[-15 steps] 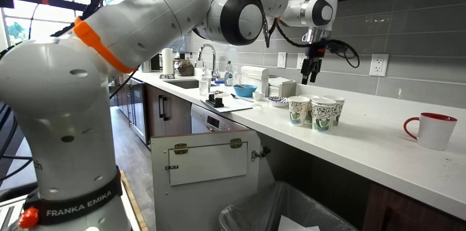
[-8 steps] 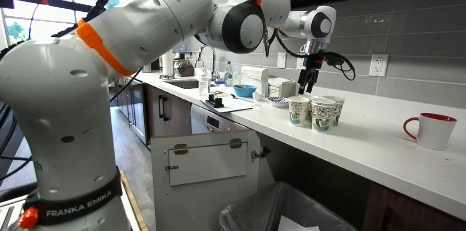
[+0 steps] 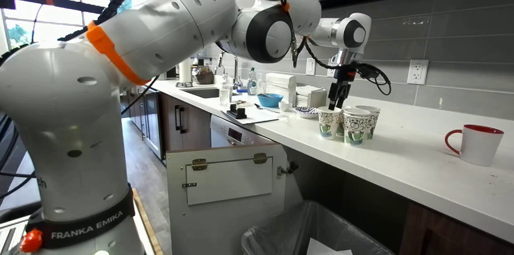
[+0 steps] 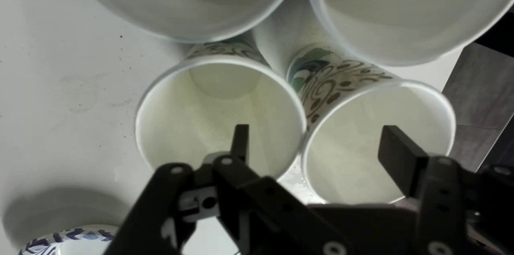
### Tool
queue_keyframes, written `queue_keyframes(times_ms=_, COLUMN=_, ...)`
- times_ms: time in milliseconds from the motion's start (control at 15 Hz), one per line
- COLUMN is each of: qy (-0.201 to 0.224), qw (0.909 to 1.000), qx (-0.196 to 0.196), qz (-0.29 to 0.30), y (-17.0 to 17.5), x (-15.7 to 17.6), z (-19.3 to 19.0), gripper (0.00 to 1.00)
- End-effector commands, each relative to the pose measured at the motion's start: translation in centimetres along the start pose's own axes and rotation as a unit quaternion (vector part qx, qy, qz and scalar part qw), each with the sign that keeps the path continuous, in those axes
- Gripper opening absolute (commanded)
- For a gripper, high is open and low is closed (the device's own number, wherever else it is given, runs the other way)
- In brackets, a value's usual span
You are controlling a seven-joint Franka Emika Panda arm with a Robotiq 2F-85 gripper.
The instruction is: Stack the coffee cups together in two piles.
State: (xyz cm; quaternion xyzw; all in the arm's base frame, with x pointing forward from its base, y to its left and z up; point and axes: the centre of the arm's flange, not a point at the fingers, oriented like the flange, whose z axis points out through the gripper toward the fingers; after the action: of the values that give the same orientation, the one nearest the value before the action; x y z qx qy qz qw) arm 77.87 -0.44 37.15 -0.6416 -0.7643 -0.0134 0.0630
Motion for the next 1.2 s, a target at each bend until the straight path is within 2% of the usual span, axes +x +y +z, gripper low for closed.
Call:
queue_keyframes(times_ms=0, qy=0.007, qw=1.0000, qx=-0.001, qz=0.001, y=1.0, x=-0.3, z=0.7, gripper=0.61)
queue_keyframes(times_ms=133, qy=0.009, qw=1.0000, qx=0.001, qz=0.002, y=1.1, x=-0.4, z=1.0, gripper=0.51)
queue_keyframes(times_ms=533, qy=0.017, qw=0.9999, qx=-0.001, qz=-0.001, y=1.0, x=-0.4, z=0.5, gripper=0.01)
queue_keyframes(times_ms=1133, qy=0.031, qw=0.9986, qx=-0.036, qz=-0.021, y=0.1, x=1.4, z=-4.1, gripper=0.01)
